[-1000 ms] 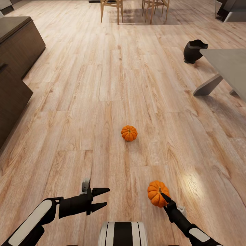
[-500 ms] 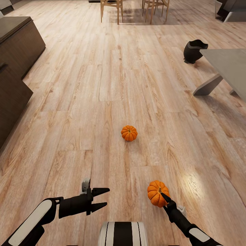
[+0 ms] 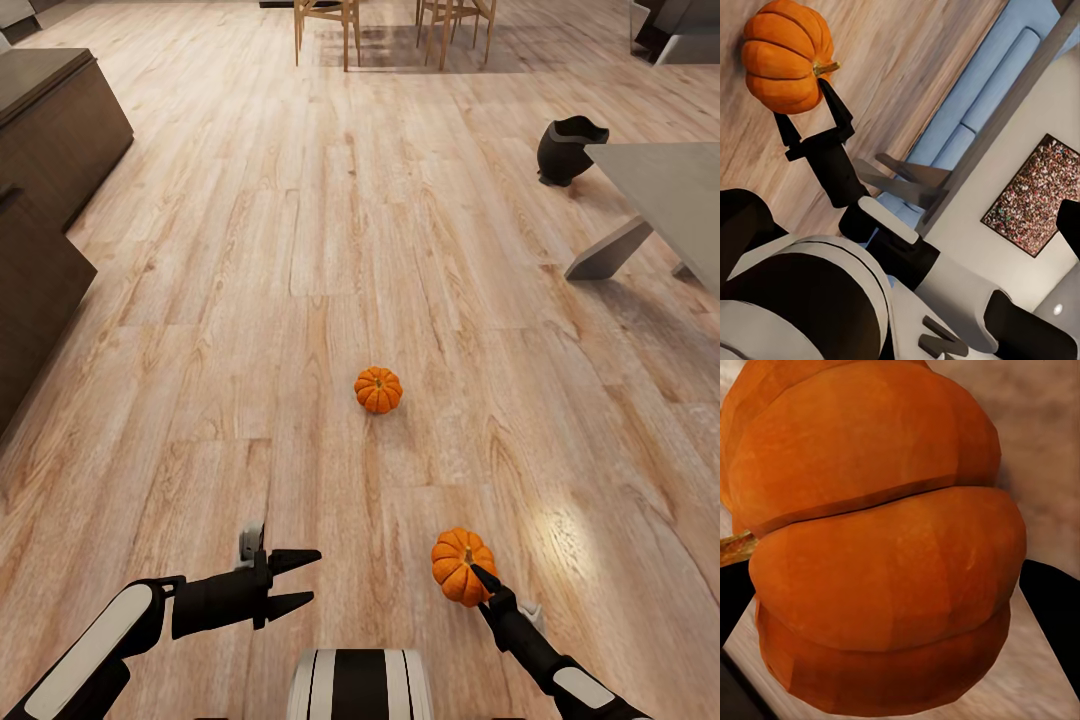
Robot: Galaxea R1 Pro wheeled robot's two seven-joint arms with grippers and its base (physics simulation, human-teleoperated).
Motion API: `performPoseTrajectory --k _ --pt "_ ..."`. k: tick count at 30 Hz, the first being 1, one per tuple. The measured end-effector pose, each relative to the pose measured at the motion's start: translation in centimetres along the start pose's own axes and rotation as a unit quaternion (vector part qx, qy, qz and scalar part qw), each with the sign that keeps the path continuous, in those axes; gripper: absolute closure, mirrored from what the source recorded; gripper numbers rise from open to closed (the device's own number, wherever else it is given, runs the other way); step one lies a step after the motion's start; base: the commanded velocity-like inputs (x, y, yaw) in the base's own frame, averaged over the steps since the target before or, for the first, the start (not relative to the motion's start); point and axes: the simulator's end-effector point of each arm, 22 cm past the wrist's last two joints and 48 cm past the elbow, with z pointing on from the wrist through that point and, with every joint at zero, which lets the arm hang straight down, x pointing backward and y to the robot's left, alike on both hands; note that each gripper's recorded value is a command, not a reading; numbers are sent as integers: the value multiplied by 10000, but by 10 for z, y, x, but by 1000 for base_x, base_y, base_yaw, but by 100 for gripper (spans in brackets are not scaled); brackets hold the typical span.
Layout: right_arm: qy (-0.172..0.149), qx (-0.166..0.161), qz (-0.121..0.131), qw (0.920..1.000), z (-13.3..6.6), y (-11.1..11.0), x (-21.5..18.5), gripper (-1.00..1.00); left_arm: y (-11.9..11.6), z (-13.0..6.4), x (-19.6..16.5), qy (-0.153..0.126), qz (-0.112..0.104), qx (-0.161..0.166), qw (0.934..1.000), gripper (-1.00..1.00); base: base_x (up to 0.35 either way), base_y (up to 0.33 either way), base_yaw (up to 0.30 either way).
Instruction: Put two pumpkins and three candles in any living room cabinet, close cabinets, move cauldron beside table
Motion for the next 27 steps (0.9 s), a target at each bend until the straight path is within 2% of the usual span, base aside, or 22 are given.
performPoseTrajectory --k 12,17,21,27 --pt "19 -67 3 10000 1 3 2 100 3 0 -1 -1 -28 -14 10000 -100 0 0 0" --pt "0 -174 -27 9998 0 14 0 100 -6 -2 0 -22 60 18 10000 -100 0 0 0" --pt "-22 -538 -55 9985 -2 36 -2 100 -12 -4 2 -35 134 39 9999 -100 0 0 0" --pt "-34 -763 -103 9970 -5 54 -3 100 -22 -6 3 -56 245 73 9997 -100 0 0 0"
